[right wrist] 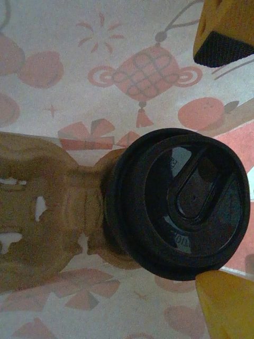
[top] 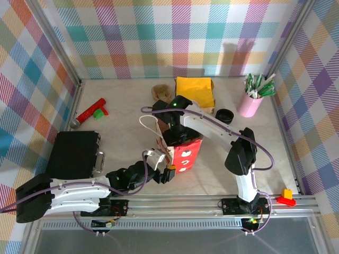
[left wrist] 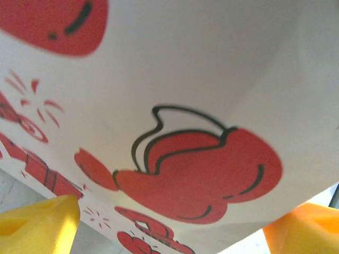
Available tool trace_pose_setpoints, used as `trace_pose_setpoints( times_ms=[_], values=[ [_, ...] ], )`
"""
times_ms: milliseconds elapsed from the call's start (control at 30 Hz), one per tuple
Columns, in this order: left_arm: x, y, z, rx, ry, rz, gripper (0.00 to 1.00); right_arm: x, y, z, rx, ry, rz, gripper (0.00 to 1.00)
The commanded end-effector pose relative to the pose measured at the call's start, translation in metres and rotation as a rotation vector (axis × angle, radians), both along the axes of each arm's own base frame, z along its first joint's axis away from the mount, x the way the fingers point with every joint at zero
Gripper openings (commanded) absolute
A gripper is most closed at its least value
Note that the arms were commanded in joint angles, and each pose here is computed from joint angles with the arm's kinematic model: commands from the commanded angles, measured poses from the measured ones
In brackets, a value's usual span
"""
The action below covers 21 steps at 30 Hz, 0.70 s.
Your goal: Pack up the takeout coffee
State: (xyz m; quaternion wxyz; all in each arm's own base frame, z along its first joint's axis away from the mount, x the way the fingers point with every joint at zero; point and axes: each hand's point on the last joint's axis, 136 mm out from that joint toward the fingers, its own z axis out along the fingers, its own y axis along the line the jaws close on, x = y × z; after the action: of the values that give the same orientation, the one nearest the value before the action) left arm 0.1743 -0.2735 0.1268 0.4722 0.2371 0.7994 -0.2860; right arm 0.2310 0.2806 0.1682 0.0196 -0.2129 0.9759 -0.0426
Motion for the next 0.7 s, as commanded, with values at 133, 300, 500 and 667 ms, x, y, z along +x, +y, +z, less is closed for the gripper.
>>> trace_pose_setpoints(
  times_ms=[133,300,500,667],
  values=[
    [0.011,0.012,-0.004,-0.054,0.017,0.085,0.79,-0.003,0.003,0.012,0.017,0.000,0.000,0.99],
    [0.012,0.019,-0.018,-0.036,0.047,0.110,0.74,0.000,0.007,0.018,0.022,0.001,0.014,0.99],
    [0.008,0.012,-0.021,-0.052,0.080,0.084,0.72,0.006,0.011,0.019,0.011,0.001,0.020,0.99],
    [0.001,0.012,0.001,-0.114,0.096,0.052,0.80,0.012,0.007,0.013,-0.023,-0.004,0.010,0.99]
  ],
)
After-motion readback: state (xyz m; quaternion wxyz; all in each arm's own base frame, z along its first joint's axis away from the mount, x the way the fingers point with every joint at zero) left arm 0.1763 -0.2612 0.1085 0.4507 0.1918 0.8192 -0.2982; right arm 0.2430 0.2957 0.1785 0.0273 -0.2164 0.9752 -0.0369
